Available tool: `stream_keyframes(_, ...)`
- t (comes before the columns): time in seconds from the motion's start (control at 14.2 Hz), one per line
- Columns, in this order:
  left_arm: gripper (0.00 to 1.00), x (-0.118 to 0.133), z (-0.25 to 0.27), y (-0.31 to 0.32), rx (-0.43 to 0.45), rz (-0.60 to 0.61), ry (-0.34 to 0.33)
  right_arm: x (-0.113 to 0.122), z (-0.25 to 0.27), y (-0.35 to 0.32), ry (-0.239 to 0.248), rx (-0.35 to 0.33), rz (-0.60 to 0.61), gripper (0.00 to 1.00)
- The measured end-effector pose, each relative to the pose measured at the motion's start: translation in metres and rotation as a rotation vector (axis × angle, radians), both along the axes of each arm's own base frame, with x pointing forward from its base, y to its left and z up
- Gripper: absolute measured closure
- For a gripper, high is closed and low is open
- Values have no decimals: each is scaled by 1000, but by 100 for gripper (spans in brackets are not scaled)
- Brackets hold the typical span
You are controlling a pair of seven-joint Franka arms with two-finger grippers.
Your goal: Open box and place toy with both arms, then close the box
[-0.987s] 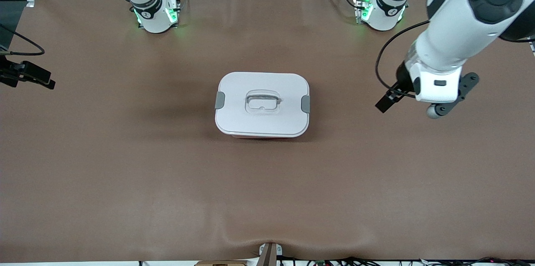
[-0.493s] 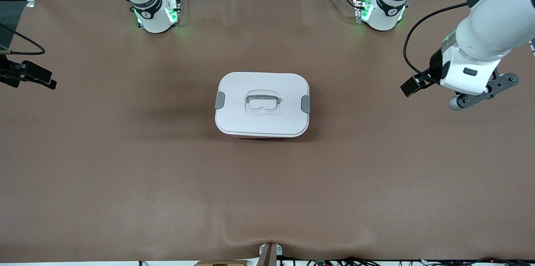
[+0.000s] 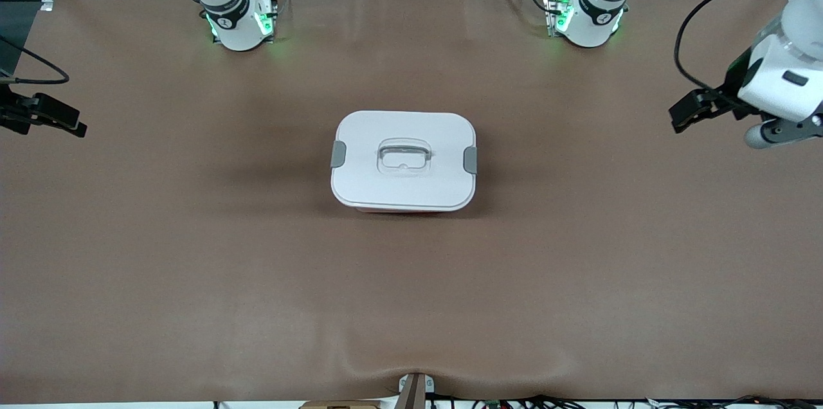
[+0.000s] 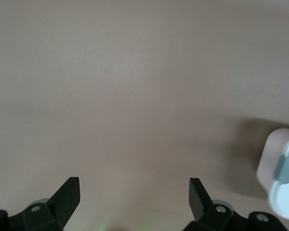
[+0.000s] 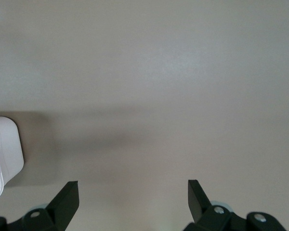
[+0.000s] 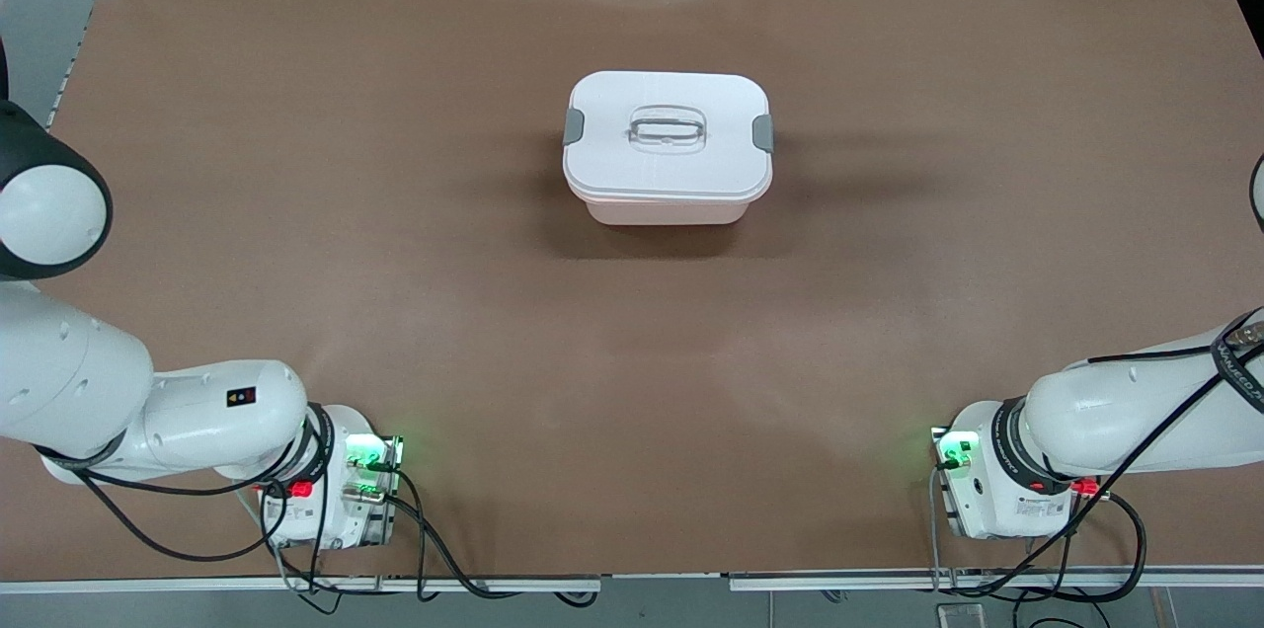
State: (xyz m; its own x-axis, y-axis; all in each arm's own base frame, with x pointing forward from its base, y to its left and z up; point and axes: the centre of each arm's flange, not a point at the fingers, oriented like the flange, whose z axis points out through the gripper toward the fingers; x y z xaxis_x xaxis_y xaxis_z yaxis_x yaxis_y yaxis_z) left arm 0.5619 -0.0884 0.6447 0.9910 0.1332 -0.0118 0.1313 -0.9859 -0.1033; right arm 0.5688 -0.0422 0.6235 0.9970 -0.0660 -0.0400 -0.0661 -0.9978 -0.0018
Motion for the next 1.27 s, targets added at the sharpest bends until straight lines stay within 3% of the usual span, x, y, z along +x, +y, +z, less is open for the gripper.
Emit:
stream_keyframes(0.49, 0, -14, 7, 44, -91, -48, 37, 0, 0, 0, 0, 0, 0, 0)
stream_keyframes(1.27, 0, -16, 3, 49, -93, -44, 47, 0, 0, 0, 0, 0, 0, 0)
